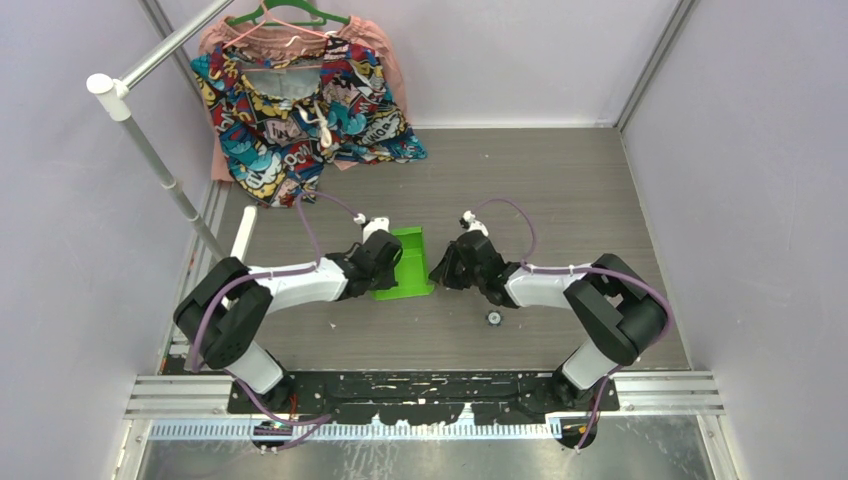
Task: Fold the paper box
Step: Fold the paper box at the center of the board.
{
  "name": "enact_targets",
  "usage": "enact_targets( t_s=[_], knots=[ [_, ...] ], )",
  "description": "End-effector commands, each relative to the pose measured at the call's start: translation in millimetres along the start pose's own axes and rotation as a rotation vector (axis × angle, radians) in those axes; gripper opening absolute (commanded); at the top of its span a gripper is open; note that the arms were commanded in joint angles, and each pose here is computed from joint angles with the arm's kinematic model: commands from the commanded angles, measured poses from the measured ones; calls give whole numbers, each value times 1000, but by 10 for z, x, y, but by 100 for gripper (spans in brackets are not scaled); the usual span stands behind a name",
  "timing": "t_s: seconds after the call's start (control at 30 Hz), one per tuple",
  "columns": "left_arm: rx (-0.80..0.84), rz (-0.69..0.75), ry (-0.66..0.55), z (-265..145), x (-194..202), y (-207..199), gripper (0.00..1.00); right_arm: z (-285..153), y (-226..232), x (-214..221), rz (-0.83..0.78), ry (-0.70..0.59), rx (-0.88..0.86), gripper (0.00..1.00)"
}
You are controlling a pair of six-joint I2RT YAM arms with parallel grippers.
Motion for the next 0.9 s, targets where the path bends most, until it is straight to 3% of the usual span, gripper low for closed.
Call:
enact_targets(
  t_s=[0.0, 0.87],
  knots=[
    [-41, 21, 64, 36, 155, 78, 0, -36, 65, -240, 5, -79, -31, 1],
    [-49, 38, 71, 59, 149, 66, 0, 205, 89, -411, 41, -20, -138, 1]
  ],
)
Point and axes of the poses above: each gripper's point midway between its finger pads, its own z axis out along the fingers, its own y axis along the line the jaws close on, x = y × z, the point moved 5 cm from there along -z, back along the fingers, and after that the axes turned 13 degrees about -z, right-handed, at the moved point
